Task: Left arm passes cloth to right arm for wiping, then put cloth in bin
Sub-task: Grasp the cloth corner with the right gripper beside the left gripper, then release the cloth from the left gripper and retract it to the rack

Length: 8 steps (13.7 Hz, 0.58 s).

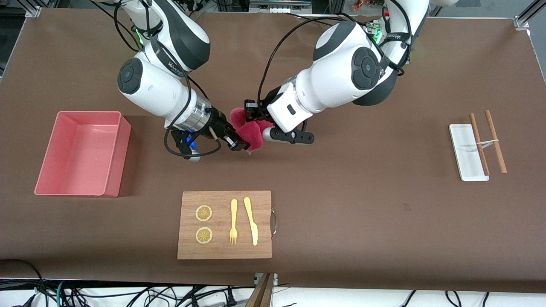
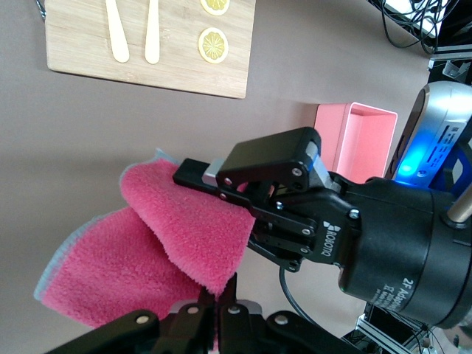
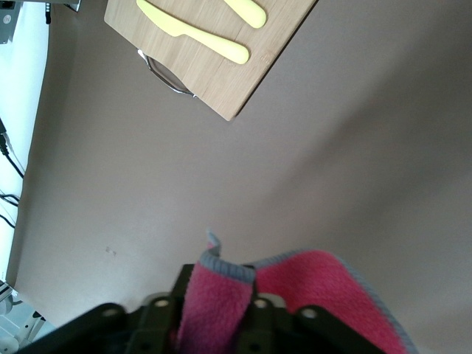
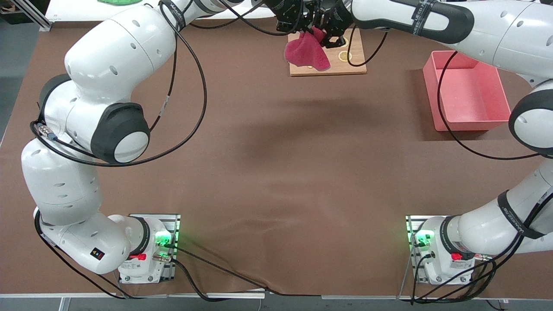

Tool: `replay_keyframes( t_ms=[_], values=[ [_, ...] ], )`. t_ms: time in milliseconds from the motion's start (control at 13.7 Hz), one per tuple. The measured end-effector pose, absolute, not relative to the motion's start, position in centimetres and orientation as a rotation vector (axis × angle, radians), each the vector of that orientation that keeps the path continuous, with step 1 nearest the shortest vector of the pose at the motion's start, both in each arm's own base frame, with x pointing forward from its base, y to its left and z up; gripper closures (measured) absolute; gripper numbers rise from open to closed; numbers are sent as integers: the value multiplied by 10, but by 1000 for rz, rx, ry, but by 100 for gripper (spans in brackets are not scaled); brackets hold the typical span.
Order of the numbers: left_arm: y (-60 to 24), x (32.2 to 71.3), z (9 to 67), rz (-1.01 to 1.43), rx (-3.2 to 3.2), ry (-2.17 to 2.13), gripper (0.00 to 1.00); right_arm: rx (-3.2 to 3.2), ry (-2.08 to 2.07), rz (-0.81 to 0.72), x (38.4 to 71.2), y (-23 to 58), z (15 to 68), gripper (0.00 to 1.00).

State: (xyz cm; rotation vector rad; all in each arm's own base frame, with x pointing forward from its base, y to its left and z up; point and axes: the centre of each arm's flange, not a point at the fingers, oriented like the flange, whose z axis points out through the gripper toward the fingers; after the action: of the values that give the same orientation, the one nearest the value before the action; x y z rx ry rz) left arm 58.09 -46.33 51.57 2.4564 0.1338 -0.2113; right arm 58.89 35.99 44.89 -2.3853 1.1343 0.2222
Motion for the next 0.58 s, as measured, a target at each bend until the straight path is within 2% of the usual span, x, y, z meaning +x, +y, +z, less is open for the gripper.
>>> replay_keyframes(
  t_ms=[73,146,512,585],
  values=[
    [-463,581,516,-211,2456,134,97,-2384,1136,221,589,359,449,92],
    [-463,581,516,-210,2456,133,97,-2383,1138,220,590,358,449,99],
    [-451,590,520,-205,2456,150,96,-2376,1137,212,592,357,454,99],
    [-446,593,521,-204,2456,157,92,-2378,1136,214,591,357,454,99]
  ],
)
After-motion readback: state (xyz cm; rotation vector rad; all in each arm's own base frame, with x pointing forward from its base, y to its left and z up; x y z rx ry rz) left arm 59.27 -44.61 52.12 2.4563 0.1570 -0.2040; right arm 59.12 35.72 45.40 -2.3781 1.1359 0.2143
